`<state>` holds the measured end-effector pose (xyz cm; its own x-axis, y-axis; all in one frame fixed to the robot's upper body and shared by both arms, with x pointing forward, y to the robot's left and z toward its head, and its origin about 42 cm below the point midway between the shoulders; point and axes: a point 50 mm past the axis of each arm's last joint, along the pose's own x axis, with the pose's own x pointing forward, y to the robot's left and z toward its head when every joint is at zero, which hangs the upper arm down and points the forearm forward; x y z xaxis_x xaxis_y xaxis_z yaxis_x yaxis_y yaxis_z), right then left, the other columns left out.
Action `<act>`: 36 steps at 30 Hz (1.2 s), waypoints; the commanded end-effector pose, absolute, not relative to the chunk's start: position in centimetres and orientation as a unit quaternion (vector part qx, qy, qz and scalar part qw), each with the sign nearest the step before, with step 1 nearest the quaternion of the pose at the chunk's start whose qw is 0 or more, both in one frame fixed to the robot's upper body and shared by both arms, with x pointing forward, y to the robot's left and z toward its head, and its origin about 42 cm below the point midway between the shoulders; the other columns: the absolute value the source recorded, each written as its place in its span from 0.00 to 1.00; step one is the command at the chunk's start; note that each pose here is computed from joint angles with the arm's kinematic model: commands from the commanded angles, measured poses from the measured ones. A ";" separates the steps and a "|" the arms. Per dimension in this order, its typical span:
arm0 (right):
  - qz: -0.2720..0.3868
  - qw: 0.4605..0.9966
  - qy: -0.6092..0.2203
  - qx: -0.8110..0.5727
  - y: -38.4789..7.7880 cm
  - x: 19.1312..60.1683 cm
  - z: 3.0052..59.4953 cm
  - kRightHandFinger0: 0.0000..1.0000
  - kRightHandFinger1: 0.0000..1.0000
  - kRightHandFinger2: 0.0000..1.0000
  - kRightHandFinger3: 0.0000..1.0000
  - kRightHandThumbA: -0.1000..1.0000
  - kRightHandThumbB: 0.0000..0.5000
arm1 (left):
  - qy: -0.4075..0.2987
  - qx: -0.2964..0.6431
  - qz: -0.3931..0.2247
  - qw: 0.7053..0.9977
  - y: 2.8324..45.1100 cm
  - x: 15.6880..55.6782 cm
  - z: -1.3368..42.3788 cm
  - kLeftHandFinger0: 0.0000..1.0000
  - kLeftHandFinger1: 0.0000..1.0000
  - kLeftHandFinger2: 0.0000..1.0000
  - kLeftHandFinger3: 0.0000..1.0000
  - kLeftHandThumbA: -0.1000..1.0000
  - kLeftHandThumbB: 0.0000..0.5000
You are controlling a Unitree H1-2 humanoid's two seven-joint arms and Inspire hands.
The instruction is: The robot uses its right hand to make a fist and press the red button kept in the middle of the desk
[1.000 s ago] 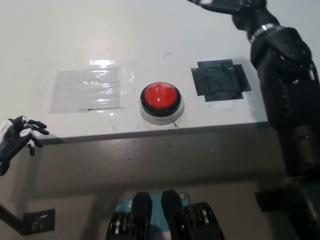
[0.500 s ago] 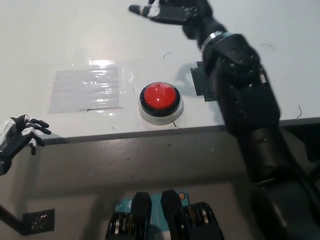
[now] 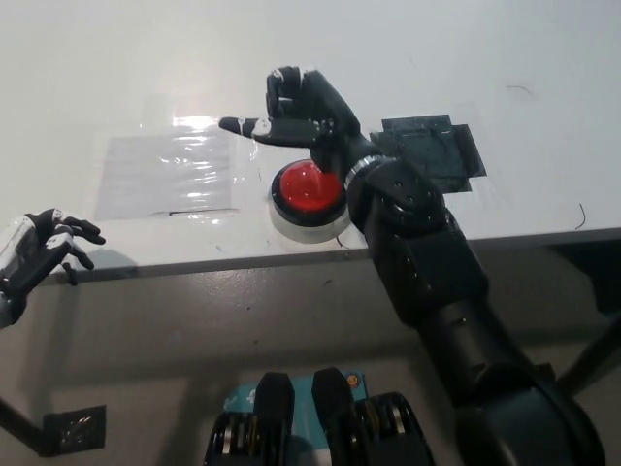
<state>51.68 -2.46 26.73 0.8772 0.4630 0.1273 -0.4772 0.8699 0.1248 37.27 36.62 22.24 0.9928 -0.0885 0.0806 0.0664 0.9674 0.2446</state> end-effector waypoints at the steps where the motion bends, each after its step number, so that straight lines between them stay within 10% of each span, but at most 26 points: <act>1: 0.255 0.959 -0.096 0.079 -2.3 51.8 28.2 0.00 0.00 0.13 0.13 1.00 1.00 | -0.074 0.131 -0.043 0.988 36.8 37.8 24.3 0.25 0.34 0.46 0.59 0.59 0.00; 15: 0.237 0.967 -0.059 0.075 -3.9 50.9 24.5 0.00 0.00 0.27 0.29 1.00 0.96 | -0.077 0.131 -0.041 0.988 36.8 38.1 25.4 0.24 0.34 0.46 0.59 0.58 0.00; 36: 0.224 0.969 0.037 0.100 -4.4 48.9 17.8 0.00 0.00 0.15 0.14 1.00 1.00 | -0.081 0.137 -0.040 0.986 37.2 38.6 25.9 0.26 0.35 0.45 0.59 0.56 0.00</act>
<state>49.77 -4.58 20.16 0.9007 0.4311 0.0530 -0.4335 0.8843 0.1737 38.01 36.45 23.35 0.9923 -0.0916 0.0839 0.0690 0.9680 0.2414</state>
